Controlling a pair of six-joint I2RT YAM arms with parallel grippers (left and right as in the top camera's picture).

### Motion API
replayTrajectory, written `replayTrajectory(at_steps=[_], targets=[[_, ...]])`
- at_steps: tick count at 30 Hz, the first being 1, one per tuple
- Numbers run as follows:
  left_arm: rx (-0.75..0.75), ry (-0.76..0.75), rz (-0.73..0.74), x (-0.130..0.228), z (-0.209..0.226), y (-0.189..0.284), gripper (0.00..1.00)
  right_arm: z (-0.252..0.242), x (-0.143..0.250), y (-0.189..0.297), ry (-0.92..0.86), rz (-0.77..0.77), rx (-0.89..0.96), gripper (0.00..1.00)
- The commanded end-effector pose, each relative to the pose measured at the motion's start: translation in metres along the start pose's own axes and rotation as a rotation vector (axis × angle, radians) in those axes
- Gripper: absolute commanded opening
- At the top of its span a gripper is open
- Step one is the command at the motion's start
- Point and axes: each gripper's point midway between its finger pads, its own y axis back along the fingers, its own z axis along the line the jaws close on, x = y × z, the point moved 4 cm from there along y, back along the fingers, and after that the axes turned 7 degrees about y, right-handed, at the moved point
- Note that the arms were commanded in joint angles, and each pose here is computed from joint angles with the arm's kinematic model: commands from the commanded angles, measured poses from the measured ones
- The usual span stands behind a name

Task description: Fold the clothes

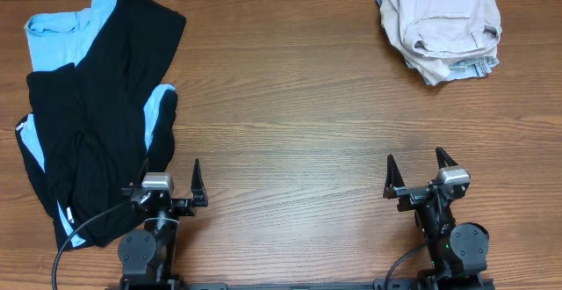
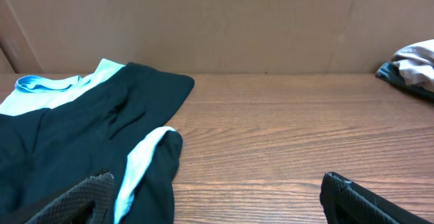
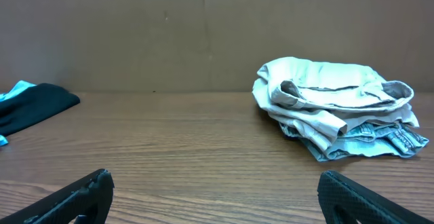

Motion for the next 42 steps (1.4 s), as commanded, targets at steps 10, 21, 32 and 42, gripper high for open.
replayTrajectory(at_steps=[10, 21, 32, 42], targets=[[0.002, 0.019, -0.005, 0.000, 0.001, 0.000, 1.00, 0.000, 0.001, 0.000, 0.000, -0.007, 0.000, 1.00], [0.096, 0.072, 0.015, -0.002, -0.013, 0.002, 1.00, 0.012, -0.009, 0.001, 0.000, -0.059, -0.091, 1.00], [0.048, 0.054, 0.060, -0.062, -0.018, 0.030, 1.00, 0.010, -0.069, 0.017, 0.001, -0.078, -0.090, 1.00], [0.003, 0.064, 0.267, -0.123, -0.025, 0.009, 1.00, 0.013, -0.146, -0.012, -0.020, 0.134, -0.164, 1.00]])
